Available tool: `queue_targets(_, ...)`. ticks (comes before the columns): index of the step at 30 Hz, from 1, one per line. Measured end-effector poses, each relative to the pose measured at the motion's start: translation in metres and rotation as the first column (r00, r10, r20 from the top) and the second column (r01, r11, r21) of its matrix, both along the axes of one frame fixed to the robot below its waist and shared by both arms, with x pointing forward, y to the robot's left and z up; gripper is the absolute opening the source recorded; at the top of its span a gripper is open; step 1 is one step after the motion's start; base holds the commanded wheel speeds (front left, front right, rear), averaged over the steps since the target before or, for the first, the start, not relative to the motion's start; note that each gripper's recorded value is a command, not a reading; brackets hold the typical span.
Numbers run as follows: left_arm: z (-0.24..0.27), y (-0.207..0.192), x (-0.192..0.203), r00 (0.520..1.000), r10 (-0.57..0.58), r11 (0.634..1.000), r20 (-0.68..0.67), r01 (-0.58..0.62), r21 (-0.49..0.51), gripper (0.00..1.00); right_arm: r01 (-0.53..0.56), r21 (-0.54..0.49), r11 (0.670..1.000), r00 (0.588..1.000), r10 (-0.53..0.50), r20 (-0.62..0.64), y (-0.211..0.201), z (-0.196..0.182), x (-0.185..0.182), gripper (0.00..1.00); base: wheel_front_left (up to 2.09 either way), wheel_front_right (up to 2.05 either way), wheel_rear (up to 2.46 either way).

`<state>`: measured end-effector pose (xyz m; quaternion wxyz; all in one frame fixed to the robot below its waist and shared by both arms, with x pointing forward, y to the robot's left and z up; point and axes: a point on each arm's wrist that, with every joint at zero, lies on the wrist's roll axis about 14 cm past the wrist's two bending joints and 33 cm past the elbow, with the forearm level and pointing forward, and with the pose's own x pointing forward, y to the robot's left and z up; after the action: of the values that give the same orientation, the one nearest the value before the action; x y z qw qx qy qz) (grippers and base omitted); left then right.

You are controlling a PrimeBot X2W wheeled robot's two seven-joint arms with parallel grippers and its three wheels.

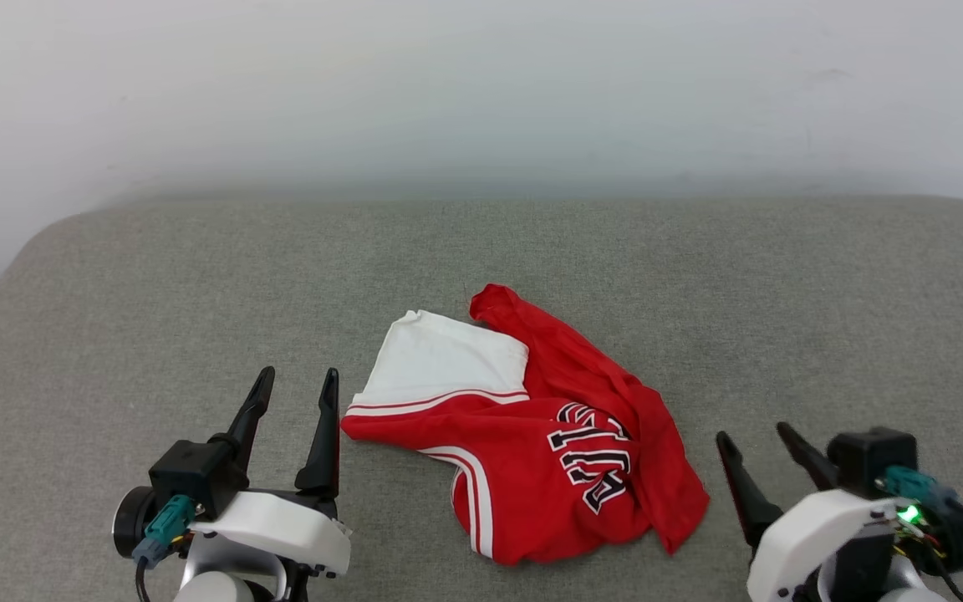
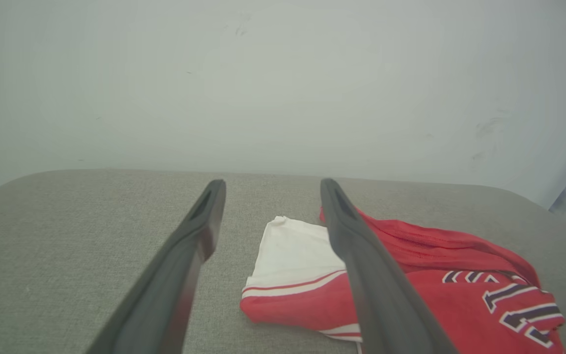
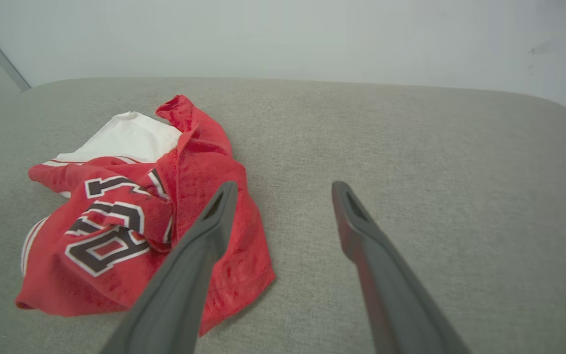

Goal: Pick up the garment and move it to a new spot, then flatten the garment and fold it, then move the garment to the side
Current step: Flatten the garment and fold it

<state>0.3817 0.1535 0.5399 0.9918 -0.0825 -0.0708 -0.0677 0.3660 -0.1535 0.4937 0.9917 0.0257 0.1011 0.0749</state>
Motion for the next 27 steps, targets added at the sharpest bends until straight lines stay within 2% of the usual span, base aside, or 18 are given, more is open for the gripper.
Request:
queue_targets(4, -0.003, 0.002, 0.002, 1.000, 0.006, 1.000, -0.009, -0.006, 0.000, 1.00, -0.072, 0.056, 0.996, 0.988, 0.079, -0.136, 0.026, -0.016, 0.009, 1.00, 0.00, 0.00, 0.00)
queue_targets(7, -0.004, 0.004, 0.004, 1.000, 0.010, 1.000, -0.012, -0.010, -0.004, 1.00, -0.142, 0.065, 0.988, 0.958, 0.153, -0.242, 0.047, -0.028, 0.016, 1.00, 0.00, 0.00, 0.00)
queue_targets(11, -0.005, 0.008, 0.006, 1.000, 0.021, 1.000, -0.012, -0.021, -0.005, 1.00, -0.234, 0.042, 0.971, 0.923, 0.235, -0.306, 0.074, -0.028, 0.032, 1.00, 0.00, 0.00, 0.00)
queue_targets(17, -0.009, 0.012, 0.011, 0.999, 0.030, 0.999, -0.021, -0.031, -0.009, 1.00, -0.322, 0.015, 0.947, 0.850, 0.296, -0.436, 0.095, -0.049, 0.042, 1.00, 0.00, 0.00, 0.00)
queue_targets(20, -0.012, 0.013, 0.013, 0.999, 0.032, 0.999, -0.029, -0.032, -0.010, 1.00, -0.339, -0.001, 0.941, 0.829, 0.298, -0.472, 0.096, -0.058, 0.046, 1.00, 0.00, 0.00, 0.00)
queue_targets(21, -0.013, 0.014, 0.013, 0.999, 0.033, 0.999, -0.030, -0.033, -0.008, 1.00, -0.336, 0.006, 0.942, 0.826, 0.298, -0.479, 0.096, -0.060, 0.048, 0.73, 0.00, 0.00, 0.00)
queue_targets(22, -0.013, 0.014, 0.014, 0.999, 0.032, 0.999, -0.030, -0.032, -0.010, 1.00, -0.335, 0.013, 0.942, 0.824, 0.299, -0.482, 0.096, -0.061, 0.049, 0.31, 0.00, 0.00, 0.00)
queue_targets(23, -0.013, 0.014, 0.014, 0.999, 0.031, 0.999, -0.031, -0.031, -0.011, 1.00, -0.334, 0.013, 0.943, 0.823, 0.298, -0.483, 0.096, -0.061, 0.050, 0.00, 0.00, 0.00, 0.00)
queue_targets(27, -0.014, 0.014, 0.017, 0.999, 0.036, 0.999, -0.032, -0.036, -0.009, 1.00, -0.293, 0.022, 0.956, 0.861, 0.274, -0.430, 0.086, -0.050, 0.065, 0.00, 0.00, 0.00, 0.00)
